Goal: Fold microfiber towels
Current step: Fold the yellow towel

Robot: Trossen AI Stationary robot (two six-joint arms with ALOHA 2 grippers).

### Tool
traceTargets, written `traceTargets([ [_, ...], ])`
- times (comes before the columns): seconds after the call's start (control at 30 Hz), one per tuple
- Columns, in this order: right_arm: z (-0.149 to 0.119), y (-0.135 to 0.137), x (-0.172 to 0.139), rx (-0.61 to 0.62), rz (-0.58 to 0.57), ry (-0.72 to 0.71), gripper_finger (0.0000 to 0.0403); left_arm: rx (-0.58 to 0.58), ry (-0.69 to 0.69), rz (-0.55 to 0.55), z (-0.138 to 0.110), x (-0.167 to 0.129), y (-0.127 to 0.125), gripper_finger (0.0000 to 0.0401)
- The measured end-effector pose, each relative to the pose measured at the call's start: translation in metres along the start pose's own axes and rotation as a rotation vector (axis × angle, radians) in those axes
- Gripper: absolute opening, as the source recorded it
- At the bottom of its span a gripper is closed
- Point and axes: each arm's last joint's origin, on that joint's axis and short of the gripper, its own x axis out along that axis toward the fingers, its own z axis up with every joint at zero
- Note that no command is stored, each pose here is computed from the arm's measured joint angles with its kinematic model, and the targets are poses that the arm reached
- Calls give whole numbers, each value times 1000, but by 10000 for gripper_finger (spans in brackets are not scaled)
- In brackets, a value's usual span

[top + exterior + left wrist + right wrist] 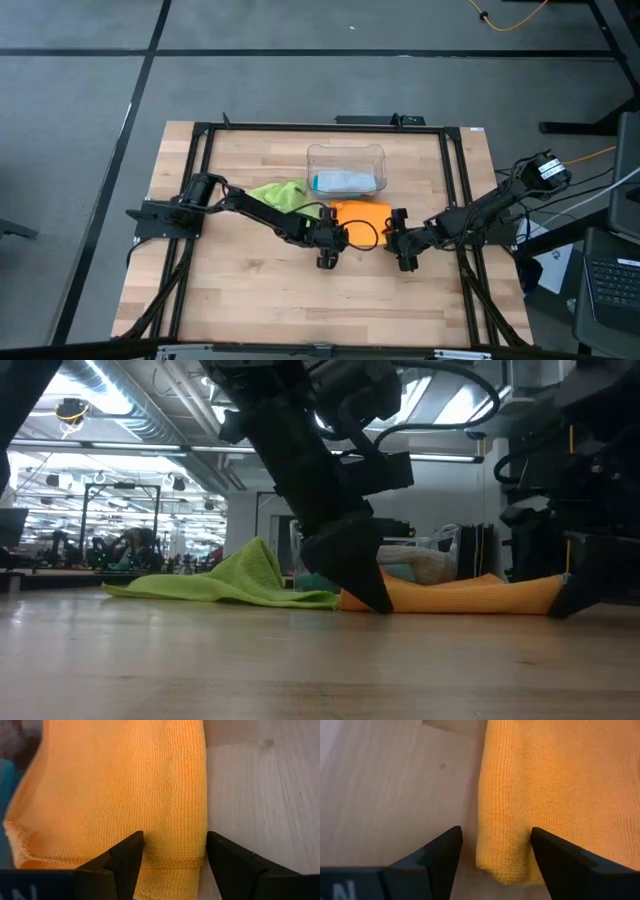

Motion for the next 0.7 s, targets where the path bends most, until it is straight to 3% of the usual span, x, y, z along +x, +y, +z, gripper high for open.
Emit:
traceTargets([
  [0.17, 0, -4, 2, 26, 17, 9, 244, -71, 34, -70, -2, 5, 14, 203],
  [0.3, 0, -7, 3, 40, 26, 18, 216, -82, 37, -81, -3, 7, 20, 175],
  [0.5, 0, -9, 4, 79, 33, 22, 127, -85, 40, -85, -3, 8, 21, 107],
  [0.7, 0, -9, 4, 133, 43, 15, 26, -159, 36, -62, -3, 7, 18, 23],
])
